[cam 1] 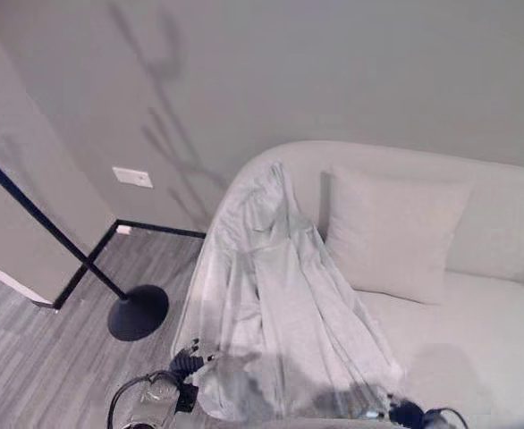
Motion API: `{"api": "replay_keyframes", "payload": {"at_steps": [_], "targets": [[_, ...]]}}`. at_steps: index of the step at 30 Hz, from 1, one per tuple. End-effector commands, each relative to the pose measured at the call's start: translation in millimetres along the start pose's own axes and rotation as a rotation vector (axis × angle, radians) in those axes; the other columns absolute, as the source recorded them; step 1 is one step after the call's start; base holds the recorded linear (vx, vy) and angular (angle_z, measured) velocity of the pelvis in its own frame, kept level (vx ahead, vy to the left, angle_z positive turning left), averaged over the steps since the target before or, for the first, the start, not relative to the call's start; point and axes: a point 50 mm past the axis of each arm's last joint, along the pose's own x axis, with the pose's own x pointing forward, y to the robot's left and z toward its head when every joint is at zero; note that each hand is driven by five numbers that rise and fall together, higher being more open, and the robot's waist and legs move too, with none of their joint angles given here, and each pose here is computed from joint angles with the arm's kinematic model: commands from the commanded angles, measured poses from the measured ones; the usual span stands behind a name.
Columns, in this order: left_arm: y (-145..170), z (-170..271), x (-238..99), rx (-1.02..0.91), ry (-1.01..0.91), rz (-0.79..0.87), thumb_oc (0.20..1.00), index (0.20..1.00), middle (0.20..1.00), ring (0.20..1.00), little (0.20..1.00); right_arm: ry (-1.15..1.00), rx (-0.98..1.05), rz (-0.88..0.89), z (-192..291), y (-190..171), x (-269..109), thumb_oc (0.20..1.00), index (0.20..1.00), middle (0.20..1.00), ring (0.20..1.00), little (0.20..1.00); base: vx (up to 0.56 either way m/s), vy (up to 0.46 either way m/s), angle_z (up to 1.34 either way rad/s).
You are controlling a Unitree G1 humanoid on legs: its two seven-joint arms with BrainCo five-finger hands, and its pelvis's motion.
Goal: Hang the clothes on the sofa on the clothes rack.
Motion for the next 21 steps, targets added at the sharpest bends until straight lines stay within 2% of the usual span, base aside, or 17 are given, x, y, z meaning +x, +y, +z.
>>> {"api": "replay_keyframes", "payload": {"at_steps": [1,2,3,10,11,13,17,21], "targets": [[10.6,37.6,5.3,0.033,-0.13,0.04,1.0,1.0,1.0,1.0,1.0,-0.076,-0.039,-0.076,20.8,-27.7,-1.0,1.0,1.0,1.0,1.0,1.0,0.0,0.0,0.0],[10.6,37.6,5.3,0.033,-0.13,0.04,1.0,1.0,1.0,1.0,1.0,-0.076,-0.039,-0.076,20.8,-27.7,-1.0,1.0,1.0,1.0,1.0,1.0,0.02,-0.043,0.05],[19.8,70.6,-1.6,0.041,-0.269,0.062,1.0,1.0,1.0,1.0,1.0,-0.191,-0.054,-0.158,49.1,-59.4,-8.2,1.0,1.0,1.0,1.0,1.0,0.03,-0.048,0.03],[24.2,101.9,-13.0,0.056,-0.41,0.064,1.0,1.0,1.0,1.0,1.0,-0.337,-0.106,-0.217,86.3,-81.5,-20.2,1.0,1.0,1.0,1.0,1.0,0.02,-0.012,0.0],[24.4,116.3,-16.0,0.091,-0.459,0.061,1.0,1.0,1.0,1.0,1.0,-0.403,-0.137,-0.239,107.3,-89.3,-25.9,1.0,1.0,1.0,1.0,1.0,0.0,0.0,0.0],[23.5,122.1,-16.8,0.102,-0.477,0.057,1.0,1.0,1.0,1.0,1.0,-0.418,-0.146,-0.244,113.7,-90.3,-26.6,1.0,1.0,1.0,1.0,1.0,0.0,0.0,0.0],[10.3,156.3,-19.0,0.222,-0.569,0.009,1.0,1.0,1.0,1.0,1.0,-0.541,-0.267,-0.235,169.5,-84.6,-33.2,1.0,1.0,1.0,1.0,1.0,0.0,-0.007,-0.01],[7.4,170.4,-19.4,0.298,-0.598,0.008,1.0,1.0,1.0,1.0,1.0,-0.623,-0.308,-0.265,202.2,-87.1,-43.3,1.0,1.0,1.0,1.0,1.0,-0.04,-0.027,0.0]]}}
